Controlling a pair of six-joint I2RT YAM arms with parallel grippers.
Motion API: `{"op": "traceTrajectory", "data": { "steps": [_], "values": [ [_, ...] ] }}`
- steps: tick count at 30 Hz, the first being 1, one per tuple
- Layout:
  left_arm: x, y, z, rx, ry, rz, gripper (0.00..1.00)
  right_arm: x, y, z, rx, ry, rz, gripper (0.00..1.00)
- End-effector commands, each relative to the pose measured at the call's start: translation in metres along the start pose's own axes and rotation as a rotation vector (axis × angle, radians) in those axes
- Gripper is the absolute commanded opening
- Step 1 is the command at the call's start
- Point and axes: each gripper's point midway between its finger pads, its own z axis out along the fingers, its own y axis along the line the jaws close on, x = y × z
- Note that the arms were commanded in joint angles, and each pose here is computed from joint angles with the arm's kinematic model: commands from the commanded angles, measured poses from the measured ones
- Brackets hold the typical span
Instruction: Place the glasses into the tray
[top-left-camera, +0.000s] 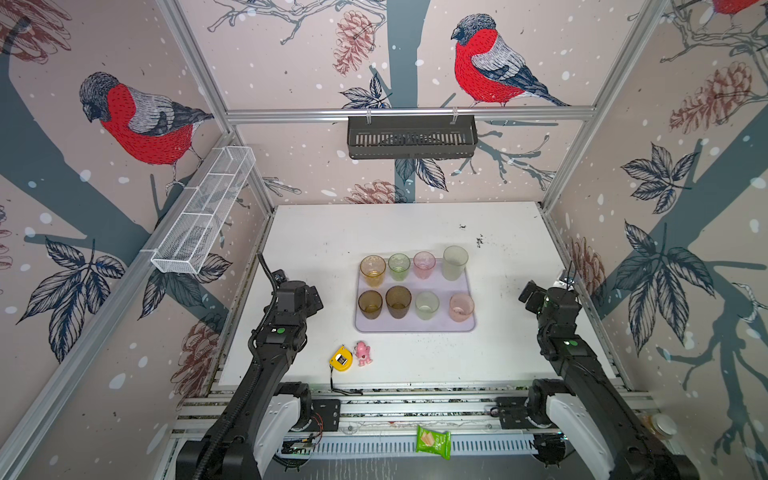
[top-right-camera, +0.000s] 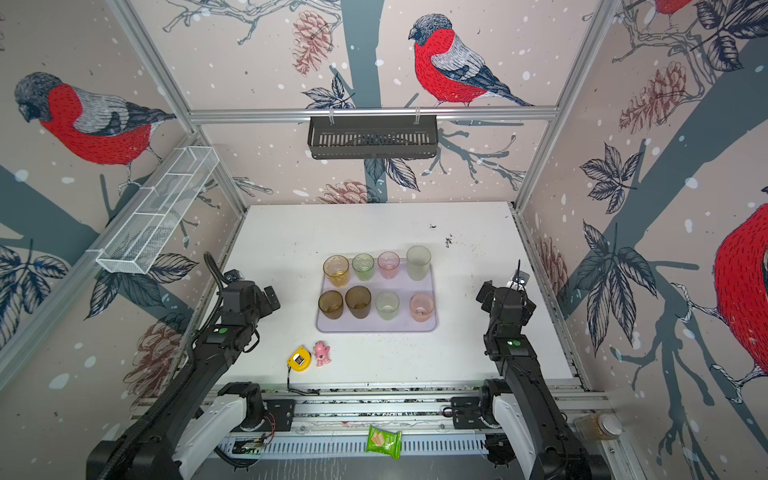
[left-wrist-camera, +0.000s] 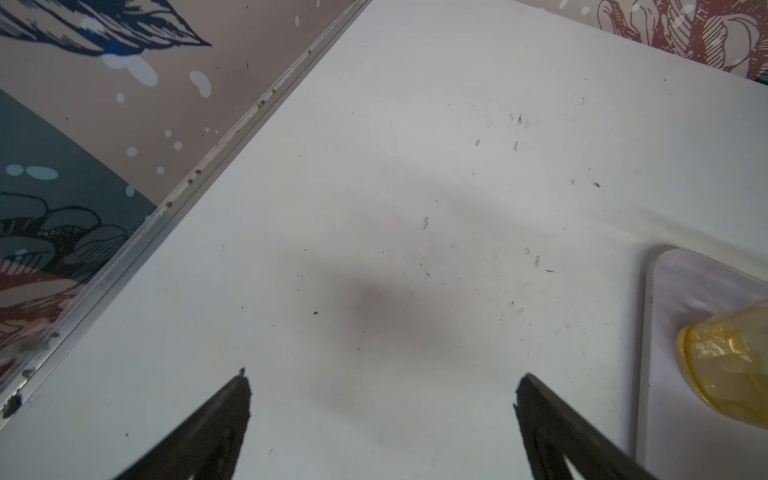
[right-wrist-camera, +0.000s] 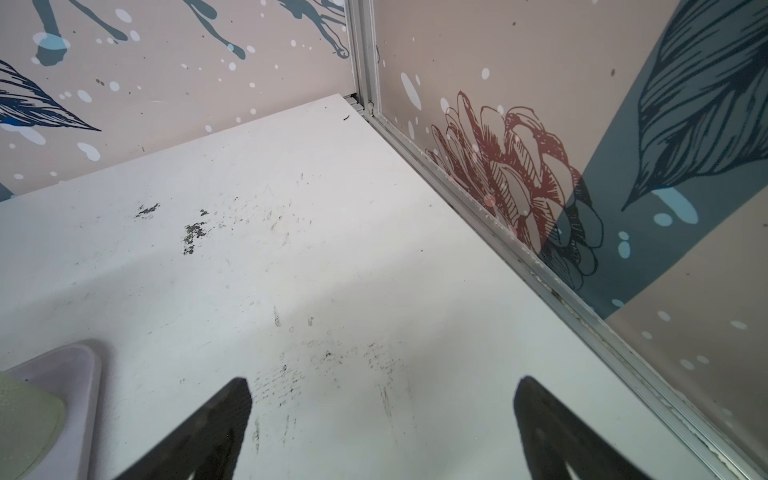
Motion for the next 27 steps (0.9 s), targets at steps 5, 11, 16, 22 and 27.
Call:
{"op": "traceTrajectory", "data": {
  "steps": [5, 11, 16, 22, 27],
  "values": [
    [-0.029, -0.019, 0.004, 0.113, -0.277, 0.104, 0.99, -0.009, -0.002, -0.001, -0.009, -0.134, -0.008, 1.00],
    [-0.013, -0.014, 0.012, 0.107, -0.341, 0.127, 0.99, -0.004, -0.007, 0.002, 0.011, -0.153, -0.006, 1.00],
    [-0.020, -0.017, 0.018, 0.095, -0.357, 0.133, 0.99, 0.007, -0.002, 0.008, -0.019, -0.146, -0.022, 1.00],
    [-0.027, -0.024, 0.025, 0.105, -0.373, 0.150, 0.99, -0.003, 0.009, 0.015, -0.058, -0.189, -0.047, 1.00],
    [-0.039, -0.029, 0.027, 0.119, -0.416, 0.125, 0.99, -0.012, 0.018, 0.025, -0.080, -0.207, -0.052, 1.00]
  ]
}}
